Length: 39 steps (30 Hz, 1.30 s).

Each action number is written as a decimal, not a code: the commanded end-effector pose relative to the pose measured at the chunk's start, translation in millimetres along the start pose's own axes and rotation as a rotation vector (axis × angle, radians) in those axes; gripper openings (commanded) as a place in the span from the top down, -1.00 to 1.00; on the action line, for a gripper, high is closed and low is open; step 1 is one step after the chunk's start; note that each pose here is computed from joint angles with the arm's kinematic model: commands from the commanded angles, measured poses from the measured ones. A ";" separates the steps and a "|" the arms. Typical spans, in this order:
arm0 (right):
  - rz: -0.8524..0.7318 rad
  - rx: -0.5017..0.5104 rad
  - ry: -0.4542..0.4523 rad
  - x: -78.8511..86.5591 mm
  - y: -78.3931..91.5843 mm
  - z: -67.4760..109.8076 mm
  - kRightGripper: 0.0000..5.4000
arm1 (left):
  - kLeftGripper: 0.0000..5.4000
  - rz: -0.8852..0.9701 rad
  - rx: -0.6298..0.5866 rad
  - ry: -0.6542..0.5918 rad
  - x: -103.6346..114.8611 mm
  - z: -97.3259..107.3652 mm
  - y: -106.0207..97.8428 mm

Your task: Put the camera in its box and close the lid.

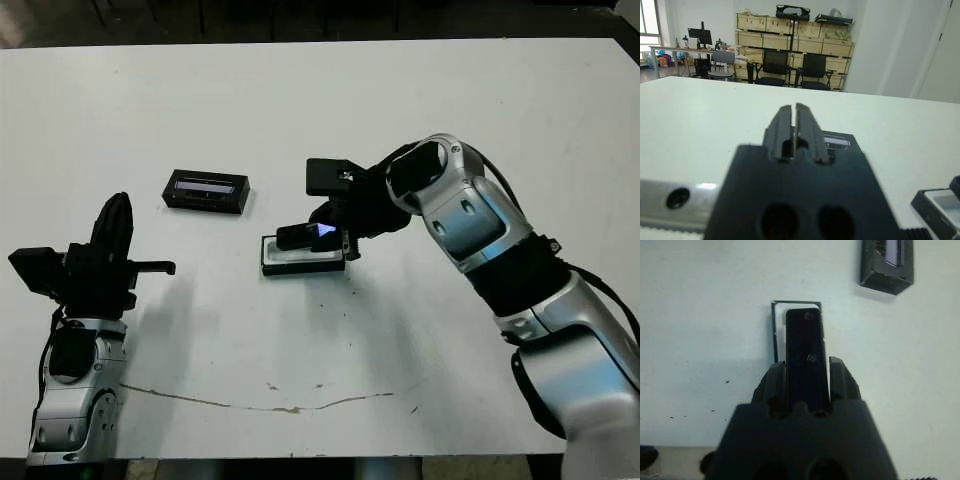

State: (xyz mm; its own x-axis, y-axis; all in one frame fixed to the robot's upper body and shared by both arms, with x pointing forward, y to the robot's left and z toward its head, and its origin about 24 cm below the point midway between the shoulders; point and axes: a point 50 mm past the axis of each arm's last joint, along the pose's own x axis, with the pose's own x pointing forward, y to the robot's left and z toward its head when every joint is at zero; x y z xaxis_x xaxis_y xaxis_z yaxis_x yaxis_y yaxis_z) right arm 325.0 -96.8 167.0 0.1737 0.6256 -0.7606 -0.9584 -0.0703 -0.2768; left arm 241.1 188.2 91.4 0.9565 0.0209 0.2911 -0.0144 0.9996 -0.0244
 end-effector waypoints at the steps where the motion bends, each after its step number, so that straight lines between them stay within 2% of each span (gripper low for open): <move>1: 0.019 -0.003 0.008 2.5 -1.8 0.7 0.68 | 1.00 0.015 0.011 0.036 -5.5 -5.8 2.5; 16: 0.023 -0.005 0.111 13.3 -1.4 -1.1 0.68 | 1.00 0.022 0.006 0.037 -8.0 -6.4 1.2; 27: 0.022 -0.020 0.123 16.7 0.6 0.7 0.68 | 1.00 0.020 0.009 0.044 -9.6 -7.8 0.4; 39: 0.045 -0.051 0.147 28.8 5.1 3.5 0.68 | 1.00 0.022 0.007 0.038 -11.2 -8.6 -0.8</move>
State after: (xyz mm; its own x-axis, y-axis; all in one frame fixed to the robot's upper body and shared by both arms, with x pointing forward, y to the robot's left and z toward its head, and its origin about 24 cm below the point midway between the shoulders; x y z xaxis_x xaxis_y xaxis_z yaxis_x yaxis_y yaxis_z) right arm 326.0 -77.6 156.8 0.1926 0.5169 -0.8341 -0.9457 -0.1291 -0.2984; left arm 236.3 184.6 87.6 0.9573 0.0323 0.2872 -0.0244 0.9992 -0.0311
